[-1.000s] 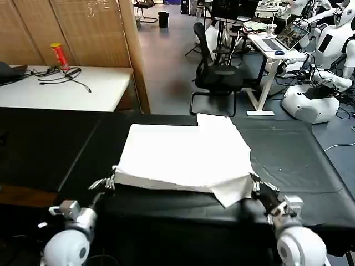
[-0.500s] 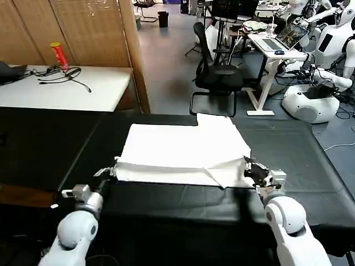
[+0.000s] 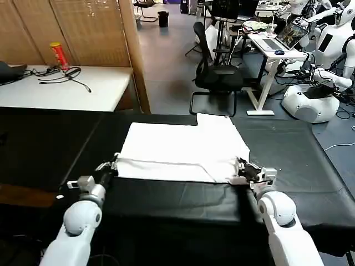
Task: Fold and organize the clothes.
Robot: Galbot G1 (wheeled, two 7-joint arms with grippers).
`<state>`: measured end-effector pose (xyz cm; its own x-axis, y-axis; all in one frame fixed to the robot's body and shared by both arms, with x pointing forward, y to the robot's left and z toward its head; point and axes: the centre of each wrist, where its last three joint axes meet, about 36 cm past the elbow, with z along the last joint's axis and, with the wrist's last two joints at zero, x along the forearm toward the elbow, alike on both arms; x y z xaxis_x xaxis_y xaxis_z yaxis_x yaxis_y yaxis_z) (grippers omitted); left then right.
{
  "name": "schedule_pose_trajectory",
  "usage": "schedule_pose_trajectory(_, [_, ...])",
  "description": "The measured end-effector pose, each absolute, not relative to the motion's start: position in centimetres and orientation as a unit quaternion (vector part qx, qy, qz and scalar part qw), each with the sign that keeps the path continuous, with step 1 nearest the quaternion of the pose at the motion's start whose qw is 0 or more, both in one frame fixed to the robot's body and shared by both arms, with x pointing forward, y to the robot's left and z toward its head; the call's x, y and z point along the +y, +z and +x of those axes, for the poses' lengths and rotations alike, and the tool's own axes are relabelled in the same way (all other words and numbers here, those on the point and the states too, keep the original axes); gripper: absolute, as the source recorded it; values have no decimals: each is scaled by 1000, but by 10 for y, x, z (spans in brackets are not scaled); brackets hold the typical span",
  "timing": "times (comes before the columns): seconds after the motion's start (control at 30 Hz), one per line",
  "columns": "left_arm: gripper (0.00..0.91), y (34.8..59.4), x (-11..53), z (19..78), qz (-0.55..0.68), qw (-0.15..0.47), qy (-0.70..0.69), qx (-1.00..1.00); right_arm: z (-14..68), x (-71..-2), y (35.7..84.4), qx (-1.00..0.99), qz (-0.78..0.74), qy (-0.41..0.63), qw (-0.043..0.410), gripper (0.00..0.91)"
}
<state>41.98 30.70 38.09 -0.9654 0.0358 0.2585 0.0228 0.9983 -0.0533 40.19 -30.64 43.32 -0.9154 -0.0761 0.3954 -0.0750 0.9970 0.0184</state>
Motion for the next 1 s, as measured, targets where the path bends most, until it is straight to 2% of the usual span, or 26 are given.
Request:
schedule_pose_trajectory(0.3, [878,388,311,386,-31,177,41,-983,366,-309,437,-974,45,29,221,878])
schedule_pose_trajectory(0.37, [878,389,313,381,-33,181,43,-982,362,-310,434,-973,45,30,227,790])
schedule_pose_trajectory(0.47, [878,387,315,375,-32,188,43,-981,358,-309,429,-971,46,28,232,751])
schedule_pose_trajectory(0.5, [878,386,315,374,-33,191,44,-980,357,-308,428,-971,46,28,234,673])
schedule_pose_trajectory(0.53, [878,385,315,373,-34,192,44,-980,356,-308,427,-970,47,27,236,663])
schedule_pose_trajectory(0.57, [839,384,315,372,-35,194,43,-979,355,-307,426,-970,48,27,238,556])
schedule_pose_trajectory(0.6, [790,383,315,371,-36,195,43,-979,353,-307,425,-969,49,26,239,497])
schedule_pose_trajectory(0.63, [673,383,314,370,-38,196,43,-979,352,-306,424,-969,50,26,241,439])
schedule_pose_trajectory(0.67, [595,382,314,370,-40,197,42,-979,350,-305,423,-968,51,26,242,312])
schedule_pose_trajectory(0.7, [478,382,314,369,-41,197,42,-979,349,-305,422,-968,51,26,244,224])
schedule_pose_trajectory(0.73, [410,381,314,369,-41,198,41,-979,348,-304,421,-968,51,26,246,176])
schedule_pose_trajectory(0.77, [244,381,314,369,-42,198,41,-978,346,-304,420,-967,51,25,247,117])
schedule_pose_trajectory(0.8, [146,381,314,369,-42,198,40,-978,345,-303,418,-967,51,25,249,107])
schedule_pose_trajectory(0.87, [68,380,315,369,-43,199,39,-978,343,-302,418,-966,52,25,250,88])
schedule_pose_trajectory(0.9, [0,380,315,369,-44,199,38,-978,342,-302,418,-966,52,25,250,78])
schedule_pose_trajectory(1.0, [0,377,317,370,-46,202,37,-978,338,-302,420,-966,49,28,252,68])
